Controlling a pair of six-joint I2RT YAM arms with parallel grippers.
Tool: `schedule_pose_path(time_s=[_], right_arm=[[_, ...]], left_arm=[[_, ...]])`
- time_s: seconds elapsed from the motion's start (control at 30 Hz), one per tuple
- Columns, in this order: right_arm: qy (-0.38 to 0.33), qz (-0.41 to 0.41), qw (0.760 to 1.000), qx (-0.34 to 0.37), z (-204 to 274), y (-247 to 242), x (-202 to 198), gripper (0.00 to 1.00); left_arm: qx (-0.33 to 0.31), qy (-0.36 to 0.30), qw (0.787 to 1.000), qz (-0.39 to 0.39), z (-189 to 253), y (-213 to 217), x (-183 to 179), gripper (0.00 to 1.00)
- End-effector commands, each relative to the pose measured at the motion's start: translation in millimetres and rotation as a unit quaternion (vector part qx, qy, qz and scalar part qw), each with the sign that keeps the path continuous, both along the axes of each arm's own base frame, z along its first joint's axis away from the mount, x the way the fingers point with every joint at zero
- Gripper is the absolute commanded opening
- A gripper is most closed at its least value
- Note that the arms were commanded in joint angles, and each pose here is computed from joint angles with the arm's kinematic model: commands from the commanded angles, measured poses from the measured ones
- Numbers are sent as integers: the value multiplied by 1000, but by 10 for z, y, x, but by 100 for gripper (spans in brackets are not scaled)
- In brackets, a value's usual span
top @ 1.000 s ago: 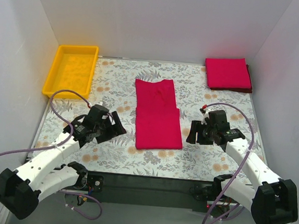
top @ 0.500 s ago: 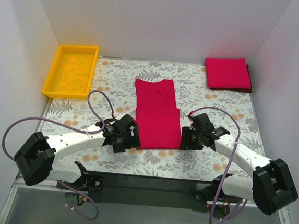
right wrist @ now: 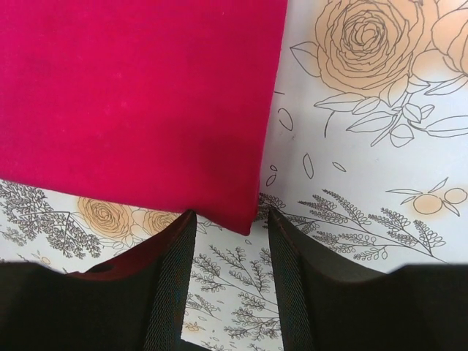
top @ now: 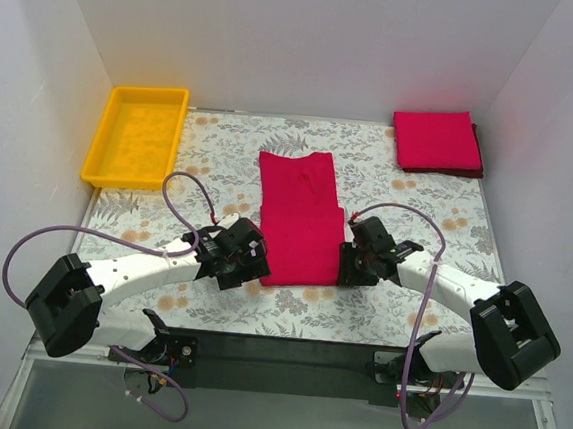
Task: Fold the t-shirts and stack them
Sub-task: Fold the tshirt
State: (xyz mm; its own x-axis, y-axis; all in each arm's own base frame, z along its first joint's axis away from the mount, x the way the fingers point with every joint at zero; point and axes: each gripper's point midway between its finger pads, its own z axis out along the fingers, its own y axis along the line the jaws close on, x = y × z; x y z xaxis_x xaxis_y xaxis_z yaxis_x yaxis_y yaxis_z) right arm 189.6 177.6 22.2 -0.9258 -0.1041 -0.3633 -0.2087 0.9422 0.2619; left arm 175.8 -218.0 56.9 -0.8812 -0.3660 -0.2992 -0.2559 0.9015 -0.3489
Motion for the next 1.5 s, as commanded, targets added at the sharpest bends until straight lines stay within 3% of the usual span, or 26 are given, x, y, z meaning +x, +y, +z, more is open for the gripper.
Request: schedule_pose_path(time_s=[0.0,0.4,0.93,1.2,1.33,1.47], right_arm=[[1,-18,999,-29,-120,-76,3,51],[-35,-12,999,-4,333,50,159,54],[7,-20,996,-84,-177,-101,2,49],[76,-5,990,-121,-473,-232,-362,46],[105,0,985,-137,-547,-309,-516,39],[124,6,981,-146,-610,-343,-627,21]], left_arm=[[2,-13,1000,5,22,8,28,72],[12,-15,1000,6,23,35,36,71],[25,-15,1000,4,-20,47,44,69],[28,-14,1000,3,-26,45,36,69],[30,-16,999,4,-14,47,49,70],[34,-14,999,3,-18,25,68,72]])
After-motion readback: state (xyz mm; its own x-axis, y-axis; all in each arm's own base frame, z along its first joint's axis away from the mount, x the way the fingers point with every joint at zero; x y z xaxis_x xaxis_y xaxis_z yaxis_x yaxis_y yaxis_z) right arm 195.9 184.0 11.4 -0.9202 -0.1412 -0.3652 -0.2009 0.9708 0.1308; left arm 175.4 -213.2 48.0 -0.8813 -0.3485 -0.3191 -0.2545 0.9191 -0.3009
